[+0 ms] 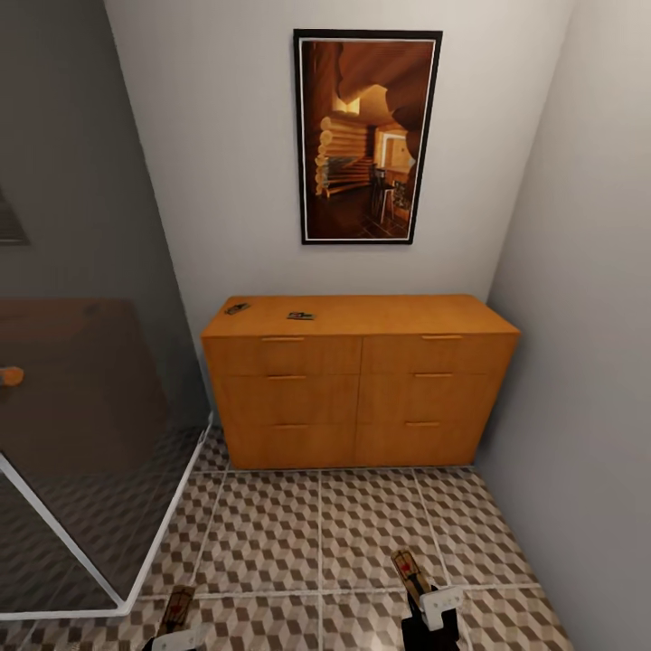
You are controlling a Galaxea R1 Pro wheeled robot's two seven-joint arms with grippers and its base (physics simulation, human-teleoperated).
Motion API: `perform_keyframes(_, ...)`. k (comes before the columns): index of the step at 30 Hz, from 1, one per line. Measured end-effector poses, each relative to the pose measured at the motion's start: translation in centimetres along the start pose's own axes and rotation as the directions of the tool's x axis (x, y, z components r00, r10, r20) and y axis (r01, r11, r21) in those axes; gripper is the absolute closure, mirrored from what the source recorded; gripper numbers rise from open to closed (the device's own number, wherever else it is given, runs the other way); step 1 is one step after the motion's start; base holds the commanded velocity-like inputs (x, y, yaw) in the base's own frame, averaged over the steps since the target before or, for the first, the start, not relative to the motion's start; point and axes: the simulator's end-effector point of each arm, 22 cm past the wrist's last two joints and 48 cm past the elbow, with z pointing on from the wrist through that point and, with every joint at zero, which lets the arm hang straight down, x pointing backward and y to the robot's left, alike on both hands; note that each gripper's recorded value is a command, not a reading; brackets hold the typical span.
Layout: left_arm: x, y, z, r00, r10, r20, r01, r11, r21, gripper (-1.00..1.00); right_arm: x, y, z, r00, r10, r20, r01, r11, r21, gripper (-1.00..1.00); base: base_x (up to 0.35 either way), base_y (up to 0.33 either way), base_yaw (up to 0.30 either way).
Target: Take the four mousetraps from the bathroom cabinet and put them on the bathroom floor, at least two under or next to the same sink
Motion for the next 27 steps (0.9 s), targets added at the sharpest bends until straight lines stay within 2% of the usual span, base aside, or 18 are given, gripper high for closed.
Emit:
perform_keyframes(20,-0.02,0.13,0.01,1.0,0.001,0.0,-0.001,1.0,-0.003,1.0,-0.02,0.0,0.0,1.0,0.0,0.001,0.0,1.0,0.0,1.0,-0.004,0.0,0.259)
perform_keyframes(27,-0.01,0.1,0.01,1.0,0.0,0.0,0.0,1.0,-0.002,1.0,-0.02,0.01,0.0,1.0,0.0,0.001,0.0,1.0,0.0,1.0,-0.249,0.0,0.26)
